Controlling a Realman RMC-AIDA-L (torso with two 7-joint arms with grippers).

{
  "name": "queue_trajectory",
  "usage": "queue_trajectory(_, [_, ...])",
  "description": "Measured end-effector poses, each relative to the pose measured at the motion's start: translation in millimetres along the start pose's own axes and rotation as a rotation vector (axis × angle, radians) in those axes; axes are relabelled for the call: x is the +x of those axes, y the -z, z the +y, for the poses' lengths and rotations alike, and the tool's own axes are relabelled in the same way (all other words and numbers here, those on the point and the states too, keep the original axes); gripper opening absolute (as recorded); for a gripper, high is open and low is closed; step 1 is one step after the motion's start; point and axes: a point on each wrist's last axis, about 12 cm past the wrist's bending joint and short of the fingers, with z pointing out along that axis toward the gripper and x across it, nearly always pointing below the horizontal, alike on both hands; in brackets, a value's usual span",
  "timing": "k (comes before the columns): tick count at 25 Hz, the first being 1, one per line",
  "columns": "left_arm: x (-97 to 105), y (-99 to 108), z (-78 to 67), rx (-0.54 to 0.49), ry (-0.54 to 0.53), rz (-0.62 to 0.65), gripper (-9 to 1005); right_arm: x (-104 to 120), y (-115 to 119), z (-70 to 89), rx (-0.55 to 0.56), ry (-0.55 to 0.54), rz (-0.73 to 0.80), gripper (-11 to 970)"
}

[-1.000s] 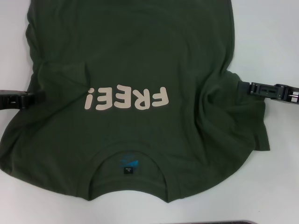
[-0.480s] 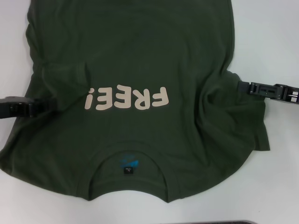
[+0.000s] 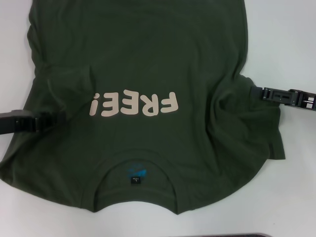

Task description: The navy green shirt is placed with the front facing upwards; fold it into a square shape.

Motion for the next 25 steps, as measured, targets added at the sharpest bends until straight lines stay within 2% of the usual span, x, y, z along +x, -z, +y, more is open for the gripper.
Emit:
queue_trajectory(2, [1.4, -0.2, -0.4, 0.003, -0.011, 0.012, -2, 0.0, 0.0, 0.0, 0.000, 0.000, 0.000, 928])
queue_trajectory(10, [6.5, -4.8, -5.5, 0.047, -0.066, 0.070, 117, -0.9, 1.2, -0.5, 0.002, -0.008, -0.009, 928])
queue_trajectory(21, [5.0, -5.4, -9.8, 0.084, -0.093, 0.079, 566, -1.3, 3.0, -1.3, 0.005, -0.011, -0.017, 928])
queue_trajectory(25, [2.1, -2.3, -8.8, 0.080, -0.092, 0.049, 611, -2.0, 4.1, -1.7, 0.007, -0.014, -0.025, 928])
